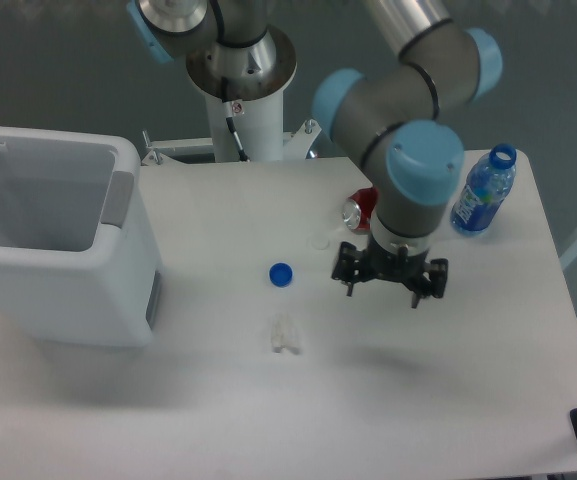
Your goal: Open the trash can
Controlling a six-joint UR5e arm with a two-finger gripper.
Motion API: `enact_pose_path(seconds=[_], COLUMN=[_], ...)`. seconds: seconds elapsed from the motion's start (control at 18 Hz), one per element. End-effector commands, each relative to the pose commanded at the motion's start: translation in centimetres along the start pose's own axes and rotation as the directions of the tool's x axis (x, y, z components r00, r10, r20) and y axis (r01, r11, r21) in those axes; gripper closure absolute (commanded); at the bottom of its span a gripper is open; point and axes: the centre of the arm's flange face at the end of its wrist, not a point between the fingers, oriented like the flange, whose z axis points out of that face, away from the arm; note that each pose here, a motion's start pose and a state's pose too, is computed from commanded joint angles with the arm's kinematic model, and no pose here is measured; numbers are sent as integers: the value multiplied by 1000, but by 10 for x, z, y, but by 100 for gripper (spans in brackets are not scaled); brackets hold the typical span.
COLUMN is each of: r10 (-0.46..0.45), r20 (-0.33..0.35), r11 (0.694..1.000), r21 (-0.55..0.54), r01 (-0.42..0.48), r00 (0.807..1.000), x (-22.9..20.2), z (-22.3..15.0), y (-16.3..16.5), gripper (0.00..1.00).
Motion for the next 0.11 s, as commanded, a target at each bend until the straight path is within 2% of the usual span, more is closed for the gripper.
enact_pose_path(seconds=[0.11], r10=[-2], r20=[-1], r11=[1000], r21=[-1], r01=[2], r00=[1000], x=[-2], z=[2], y=[-1], gripper=[0])
